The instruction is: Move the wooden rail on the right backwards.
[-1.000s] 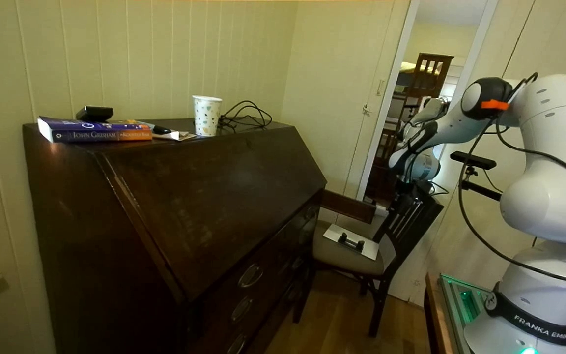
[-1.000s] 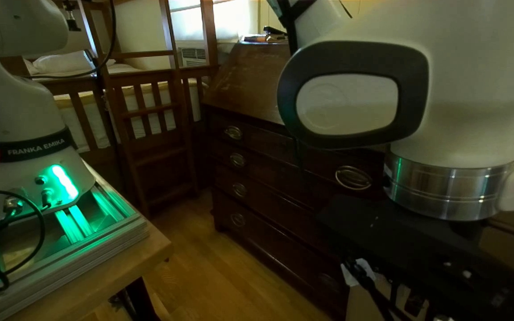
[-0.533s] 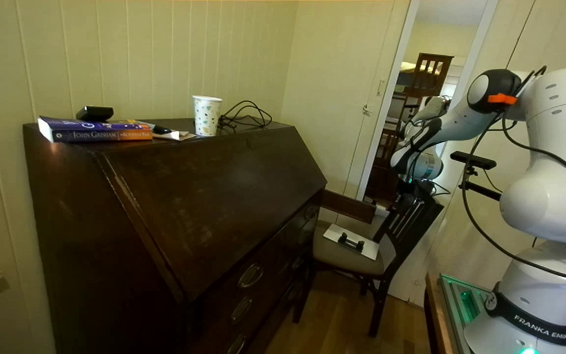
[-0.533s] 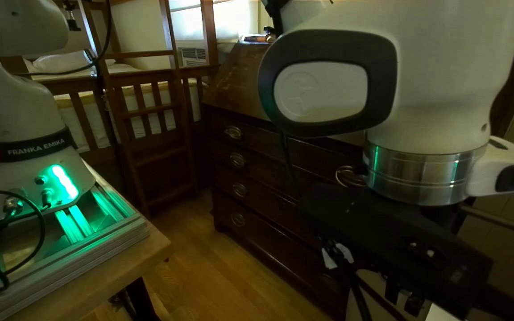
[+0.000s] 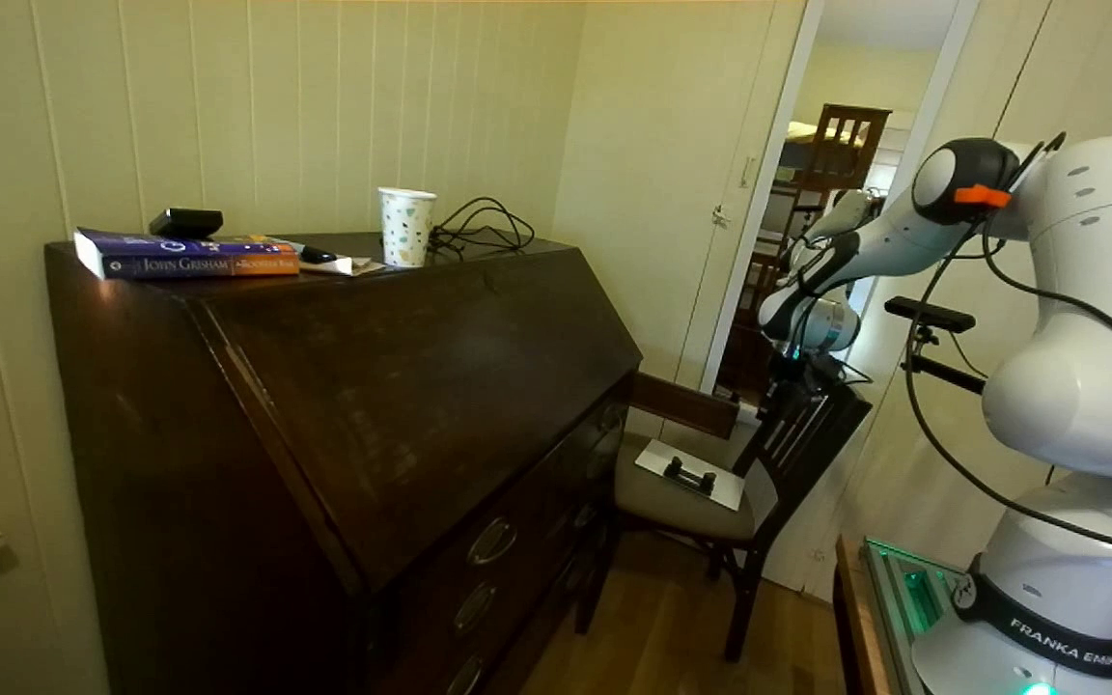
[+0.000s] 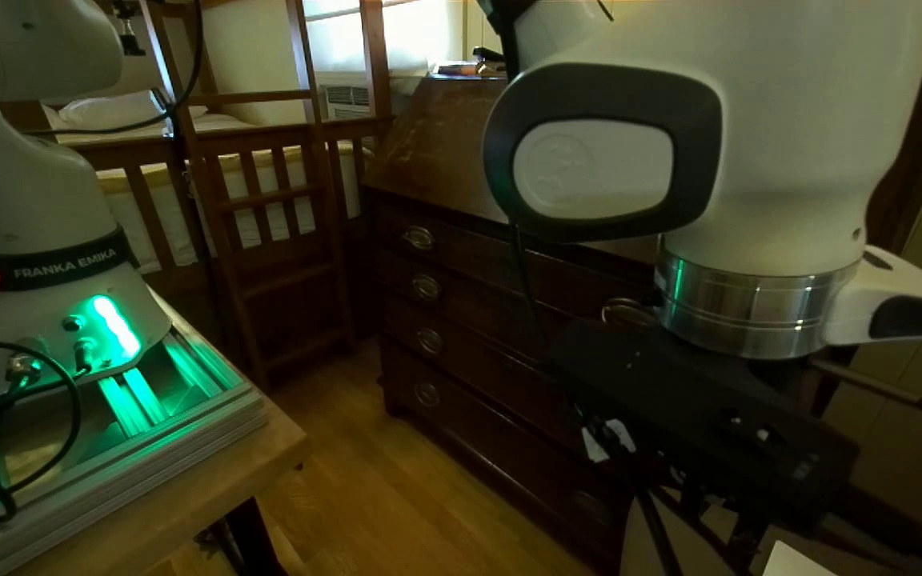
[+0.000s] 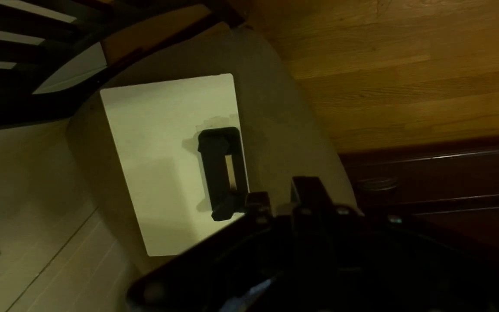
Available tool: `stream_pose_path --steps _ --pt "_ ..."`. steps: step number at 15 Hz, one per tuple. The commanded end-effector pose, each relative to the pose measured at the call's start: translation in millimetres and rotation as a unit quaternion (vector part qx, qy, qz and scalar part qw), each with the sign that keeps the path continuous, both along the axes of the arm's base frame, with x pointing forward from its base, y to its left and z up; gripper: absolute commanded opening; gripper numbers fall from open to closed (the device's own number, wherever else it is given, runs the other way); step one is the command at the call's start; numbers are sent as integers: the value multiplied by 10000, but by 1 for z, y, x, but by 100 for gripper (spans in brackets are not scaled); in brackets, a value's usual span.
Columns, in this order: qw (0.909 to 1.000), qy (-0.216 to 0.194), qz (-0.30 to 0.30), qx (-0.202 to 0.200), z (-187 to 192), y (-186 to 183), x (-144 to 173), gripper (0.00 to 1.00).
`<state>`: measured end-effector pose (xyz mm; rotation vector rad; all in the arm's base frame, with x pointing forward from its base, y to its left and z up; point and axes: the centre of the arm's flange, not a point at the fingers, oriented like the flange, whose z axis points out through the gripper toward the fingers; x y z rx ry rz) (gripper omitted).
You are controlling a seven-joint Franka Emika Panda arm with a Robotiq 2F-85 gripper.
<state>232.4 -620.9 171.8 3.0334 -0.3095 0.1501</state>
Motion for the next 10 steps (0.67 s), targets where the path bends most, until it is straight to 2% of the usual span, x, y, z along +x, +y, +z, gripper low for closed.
stream_pose_path --steps 1,5,8,10 --pt "9994 -135 -94 311 -8 -16 22 0" --pt "9980 -88 -627 87 -8 -32 34 0" --pt "9946 84 -1022 -129 -6 -46 29 0" --pt "9922 158 -1229 -118 -11 -53 30 0"
